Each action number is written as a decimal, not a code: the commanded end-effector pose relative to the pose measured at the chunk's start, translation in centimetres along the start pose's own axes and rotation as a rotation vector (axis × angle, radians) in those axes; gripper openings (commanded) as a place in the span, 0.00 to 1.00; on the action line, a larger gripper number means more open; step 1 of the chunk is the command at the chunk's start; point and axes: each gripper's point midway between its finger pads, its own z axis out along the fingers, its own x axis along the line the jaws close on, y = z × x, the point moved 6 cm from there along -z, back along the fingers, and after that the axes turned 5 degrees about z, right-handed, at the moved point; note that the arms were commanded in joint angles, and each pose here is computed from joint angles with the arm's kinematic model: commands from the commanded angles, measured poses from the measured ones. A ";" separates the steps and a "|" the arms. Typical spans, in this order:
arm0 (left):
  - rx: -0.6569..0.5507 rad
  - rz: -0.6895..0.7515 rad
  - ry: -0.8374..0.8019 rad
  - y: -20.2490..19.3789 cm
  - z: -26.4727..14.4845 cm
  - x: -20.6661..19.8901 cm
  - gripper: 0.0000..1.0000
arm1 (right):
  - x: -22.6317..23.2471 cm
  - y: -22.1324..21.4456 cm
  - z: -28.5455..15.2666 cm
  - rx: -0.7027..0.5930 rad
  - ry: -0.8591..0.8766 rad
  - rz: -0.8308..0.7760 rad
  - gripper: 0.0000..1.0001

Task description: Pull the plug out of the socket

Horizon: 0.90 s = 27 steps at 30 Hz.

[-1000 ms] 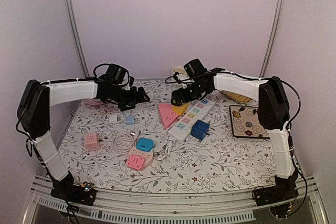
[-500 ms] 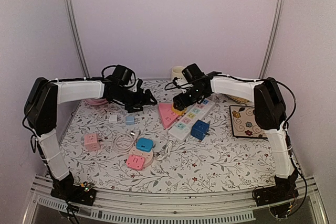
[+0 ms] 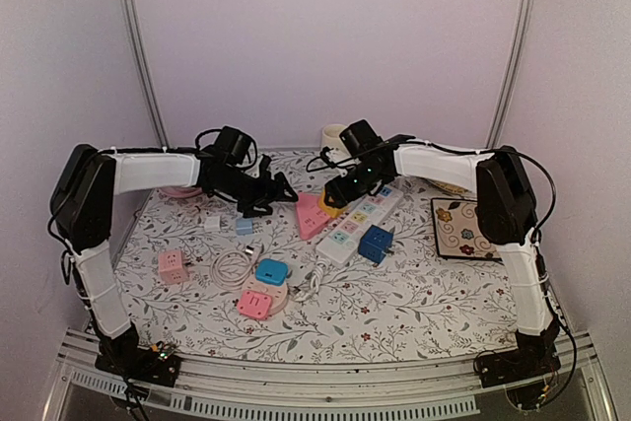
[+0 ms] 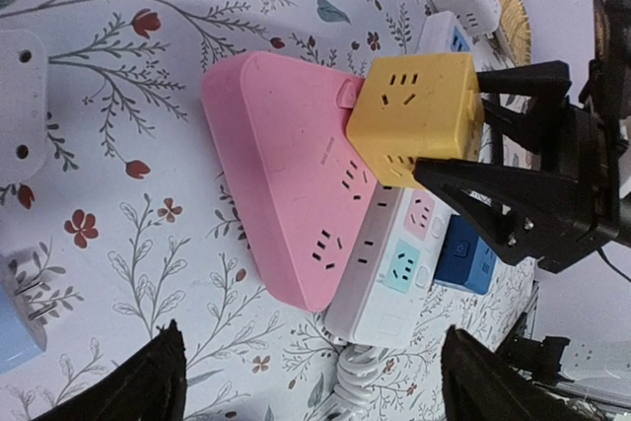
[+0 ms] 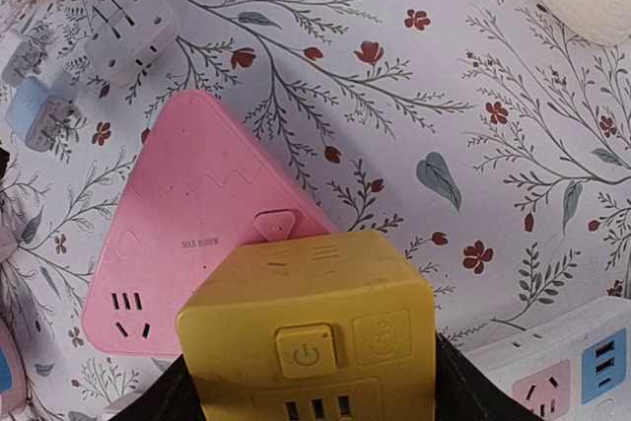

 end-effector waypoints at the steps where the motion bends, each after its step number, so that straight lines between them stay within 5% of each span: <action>1: 0.007 -0.035 -0.020 0.2 0.4 0.5 0.89 | 1.9 2.0 -2.1 -0.060 0.088 0.030 0.30; 12: 0.027 -0.097 -0.060 0.2 0.9 1.2 0.77 | 3.5 4.1 -4.7 -0.144 0.216 0.081 0.13; 27: 0.027 -0.179 -0.108 1.0 1.2 2.2 0.62 | 4.7 5.1 -7.0 -0.221 0.309 0.069 0.09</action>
